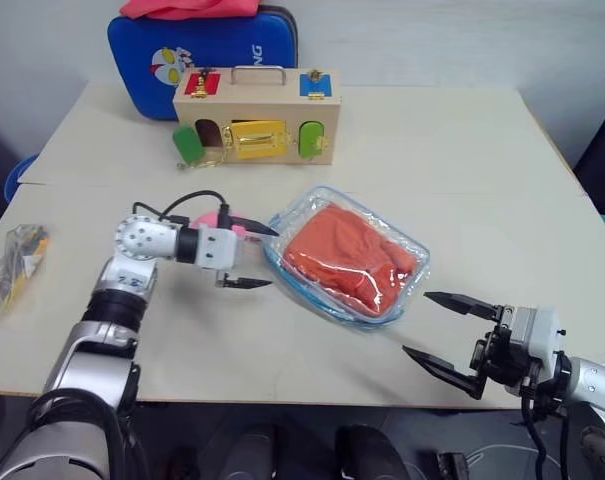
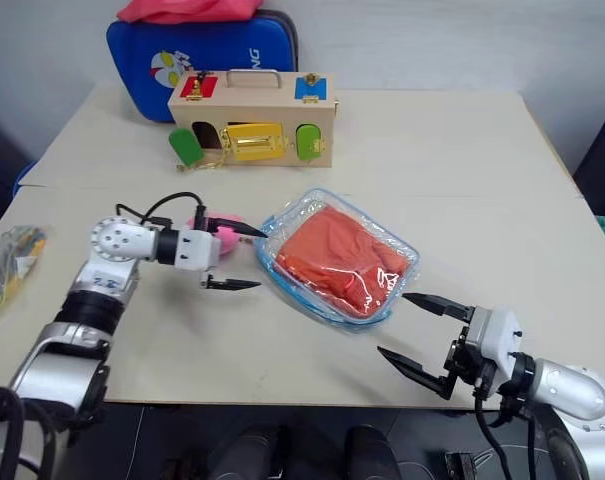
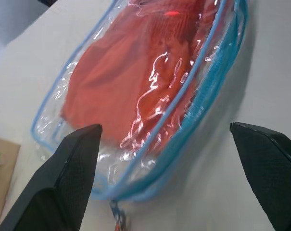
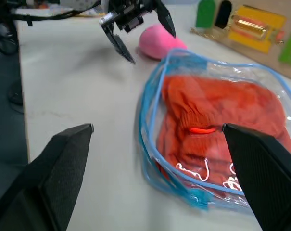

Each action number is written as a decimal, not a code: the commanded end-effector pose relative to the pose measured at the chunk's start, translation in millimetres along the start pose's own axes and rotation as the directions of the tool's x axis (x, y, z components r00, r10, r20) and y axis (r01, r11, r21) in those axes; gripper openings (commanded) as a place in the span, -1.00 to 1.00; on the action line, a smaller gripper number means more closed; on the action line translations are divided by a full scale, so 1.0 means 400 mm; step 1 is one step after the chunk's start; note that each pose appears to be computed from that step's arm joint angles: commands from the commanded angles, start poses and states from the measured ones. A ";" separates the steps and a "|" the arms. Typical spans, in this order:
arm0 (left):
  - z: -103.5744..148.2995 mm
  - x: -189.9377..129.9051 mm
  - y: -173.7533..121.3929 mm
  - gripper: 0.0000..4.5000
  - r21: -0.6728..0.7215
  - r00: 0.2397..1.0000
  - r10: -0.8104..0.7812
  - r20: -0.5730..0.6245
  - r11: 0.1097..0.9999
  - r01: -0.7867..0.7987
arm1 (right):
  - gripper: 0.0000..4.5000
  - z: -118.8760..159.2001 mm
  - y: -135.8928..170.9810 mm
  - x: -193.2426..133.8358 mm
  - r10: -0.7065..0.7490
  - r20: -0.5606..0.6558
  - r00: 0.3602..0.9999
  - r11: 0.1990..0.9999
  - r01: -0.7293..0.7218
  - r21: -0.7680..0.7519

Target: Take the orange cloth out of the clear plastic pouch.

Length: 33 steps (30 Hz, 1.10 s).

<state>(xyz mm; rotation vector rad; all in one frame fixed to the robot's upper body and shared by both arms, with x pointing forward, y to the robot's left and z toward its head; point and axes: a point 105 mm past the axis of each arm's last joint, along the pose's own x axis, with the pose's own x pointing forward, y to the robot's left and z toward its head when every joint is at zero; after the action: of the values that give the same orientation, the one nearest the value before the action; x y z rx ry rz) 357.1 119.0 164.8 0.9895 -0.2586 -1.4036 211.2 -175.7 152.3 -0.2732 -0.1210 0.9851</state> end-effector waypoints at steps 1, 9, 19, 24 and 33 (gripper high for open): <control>-0.005 0.024 0.010 0.99 0.047 1.000 -0.026 -0.018 0.999 0.027 | 1.00 0.030 0.012 0.010 -0.010 0.031 0.999 0.999 0.011 -0.038; -0.005 0.049 0.070 0.99 0.003 0.997 0.079 -0.004 0.997 -0.079 | 1.00 0.056 0.031 -0.016 -0.081 0.062 0.995 0.997 0.082 -0.009; -0.020 0.068 0.090 0.21 -0.165 0.981 0.189 0.031 0.969 -0.182 | 1.00 0.068 0.043 -0.015 -0.130 0.097 0.987 0.991 0.128 0.024; -0.022 0.063 0.084 -0.53 -0.332 0.979 0.187 0.085 0.931 -0.149 | 1.00 0.076 0.082 0.018 -0.023 0.082 0.996 0.998 0.018 0.053; 0.033 0.108 0.068 -1.00 -0.581 0.964 0.232 0.132 0.806 -0.114 | 1.00 0.062 0.141 0.189 0.142 0.029 0.989 0.971 -0.145 0.188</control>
<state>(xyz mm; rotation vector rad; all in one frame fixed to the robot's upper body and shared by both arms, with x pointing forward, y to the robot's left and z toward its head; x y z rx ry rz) 379.7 82.5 153.3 0.3647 -0.0095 -1.2984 195.6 -85.0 160.9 -0.1046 -0.0365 1.1560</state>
